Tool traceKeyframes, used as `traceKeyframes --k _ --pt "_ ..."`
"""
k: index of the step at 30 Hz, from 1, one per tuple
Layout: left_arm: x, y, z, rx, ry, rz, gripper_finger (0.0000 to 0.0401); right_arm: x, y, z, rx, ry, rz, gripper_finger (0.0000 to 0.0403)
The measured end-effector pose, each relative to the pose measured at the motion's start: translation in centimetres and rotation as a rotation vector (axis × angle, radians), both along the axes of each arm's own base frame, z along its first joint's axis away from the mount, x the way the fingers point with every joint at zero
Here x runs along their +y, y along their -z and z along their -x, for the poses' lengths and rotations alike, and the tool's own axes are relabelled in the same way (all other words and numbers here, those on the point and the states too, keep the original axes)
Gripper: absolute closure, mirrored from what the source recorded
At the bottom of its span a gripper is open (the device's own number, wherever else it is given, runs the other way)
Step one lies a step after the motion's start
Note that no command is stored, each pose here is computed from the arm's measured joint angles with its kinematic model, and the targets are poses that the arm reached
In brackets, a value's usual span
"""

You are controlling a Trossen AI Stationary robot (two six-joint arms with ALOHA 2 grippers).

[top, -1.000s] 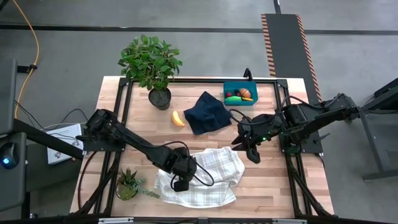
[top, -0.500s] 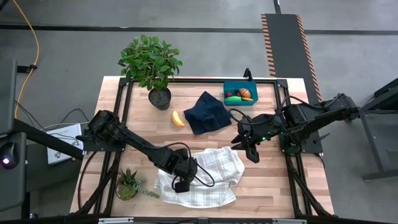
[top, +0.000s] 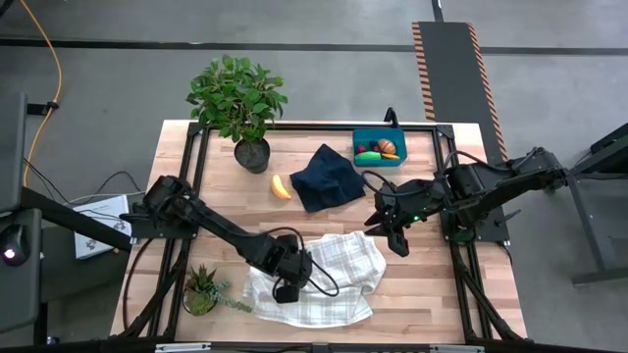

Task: Pick and placing Produce into tupperware
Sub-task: Put the brown kiwi into the blue bin

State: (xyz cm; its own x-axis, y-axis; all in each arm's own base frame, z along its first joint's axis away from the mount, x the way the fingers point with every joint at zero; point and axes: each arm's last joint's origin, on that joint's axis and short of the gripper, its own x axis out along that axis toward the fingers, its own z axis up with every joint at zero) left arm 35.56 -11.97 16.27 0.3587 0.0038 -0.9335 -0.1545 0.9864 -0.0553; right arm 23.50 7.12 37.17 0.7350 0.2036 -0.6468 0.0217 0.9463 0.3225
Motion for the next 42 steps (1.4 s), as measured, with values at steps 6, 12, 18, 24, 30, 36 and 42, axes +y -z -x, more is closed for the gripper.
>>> traceKeyframes --k 6,12,18,24,30,36,42 --pt "0.01 -0.10 -0.09 -0.012 -0.003 -0.007 0.0007 0.00 -0.02 -0.01 -0.002 0.002 -0.003 0.0295" --pt "0.00 -0.10 -0.08 -0.011 0.001 -0.008 0.0007 0.00 -0.03 -0.01 -0.003 0.002 -0.003 0.0295" --pt "0.01 -0.09 -0.06 -0.009 0.003 -0.010 0.0024 0.00 -0.03 -0.01 -0.002 0.002 -0.003 0.0295" --pt "0.00 -0.09 -0.05 -0.007 0.004 -0.004 0.0083 0.00 -0.03 -0.01 -0.003 0.002 -0.003 0.0295" --pt "-0.02 -0.10 -0.05 -0.006 0.003 0.002 0.0109 0.01 -0.03 -0.01 -0.003 0.002 -0.003 0.0295" --pt "-0.02 -0.10 -0.04 -0.005 0.000 0.004 0.0075 0.00 -0.03 -0.01 -0.002 0.002 -0.003 0.0295" --pt "-0.02 -0.11 -0.04 -0.006 -0.001 0.004 0.0100 0.01 -0.03 -0.01 -0.002 0.001 -0.003 0.0295"
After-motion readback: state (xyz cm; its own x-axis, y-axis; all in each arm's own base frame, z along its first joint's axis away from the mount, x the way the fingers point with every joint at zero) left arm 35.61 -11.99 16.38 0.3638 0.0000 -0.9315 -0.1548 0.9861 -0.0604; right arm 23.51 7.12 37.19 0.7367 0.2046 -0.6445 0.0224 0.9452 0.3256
